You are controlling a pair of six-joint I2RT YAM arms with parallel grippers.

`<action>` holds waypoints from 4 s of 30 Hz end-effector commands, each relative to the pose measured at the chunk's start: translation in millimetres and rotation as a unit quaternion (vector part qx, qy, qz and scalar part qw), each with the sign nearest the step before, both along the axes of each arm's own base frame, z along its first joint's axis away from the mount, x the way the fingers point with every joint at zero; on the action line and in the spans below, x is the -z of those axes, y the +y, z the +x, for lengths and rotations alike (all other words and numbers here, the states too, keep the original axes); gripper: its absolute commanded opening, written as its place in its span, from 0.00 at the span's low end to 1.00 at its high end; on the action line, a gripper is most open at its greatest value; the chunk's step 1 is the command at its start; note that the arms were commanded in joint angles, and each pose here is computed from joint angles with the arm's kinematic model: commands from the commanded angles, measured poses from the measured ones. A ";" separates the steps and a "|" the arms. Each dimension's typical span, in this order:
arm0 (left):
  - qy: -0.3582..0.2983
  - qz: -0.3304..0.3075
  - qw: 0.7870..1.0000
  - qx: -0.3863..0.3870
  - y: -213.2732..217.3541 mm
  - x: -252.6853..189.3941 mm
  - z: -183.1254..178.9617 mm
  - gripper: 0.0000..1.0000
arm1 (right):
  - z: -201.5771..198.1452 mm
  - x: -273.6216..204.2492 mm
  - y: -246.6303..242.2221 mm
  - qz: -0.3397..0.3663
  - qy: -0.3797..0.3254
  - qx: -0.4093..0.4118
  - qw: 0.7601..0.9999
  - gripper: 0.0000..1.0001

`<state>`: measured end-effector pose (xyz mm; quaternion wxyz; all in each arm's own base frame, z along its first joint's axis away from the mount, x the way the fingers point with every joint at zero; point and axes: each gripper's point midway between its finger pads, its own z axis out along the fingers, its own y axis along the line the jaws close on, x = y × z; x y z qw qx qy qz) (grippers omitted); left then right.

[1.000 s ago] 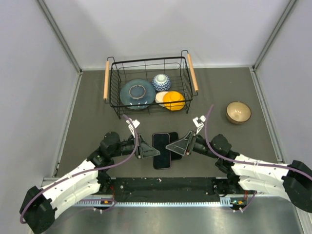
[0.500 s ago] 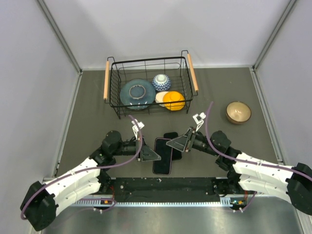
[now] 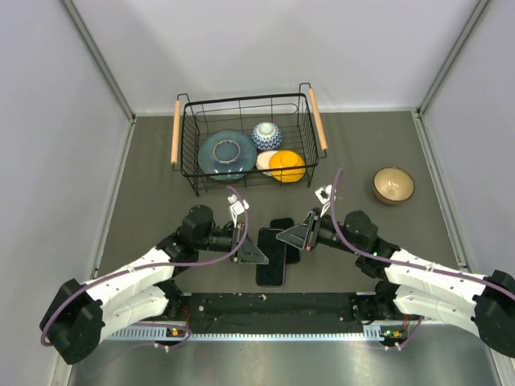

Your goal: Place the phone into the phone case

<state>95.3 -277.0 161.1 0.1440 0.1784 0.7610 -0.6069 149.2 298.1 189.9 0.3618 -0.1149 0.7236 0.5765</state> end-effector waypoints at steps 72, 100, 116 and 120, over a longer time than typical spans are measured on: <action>-0.077 0.050 0.973 -0.214 27.1 1.3 58.2 0.00 | -16.9 -15.9 18.2 0.139 0.175 -0.008 0.975 0.00; 0.038 0.211 0.960 -0.181 37.1 84.5 80.4 0.00 | -7.1 37.6 -31.0 -0.123 0.060 0.068 0.988 0.63; 0.039 0.313 0.905 -0.286 82.5 80.1 101.9 0.45 | -0.4 38.0 -46.3 -0.160 0.054 0.101 0.980 0.64; 0.014 0.323 0.888 -0.327 96.1 61.7 112.5 0.49 | -0.7 32.8 -48.7 -0.156 0.048 0.104 0.981 0.64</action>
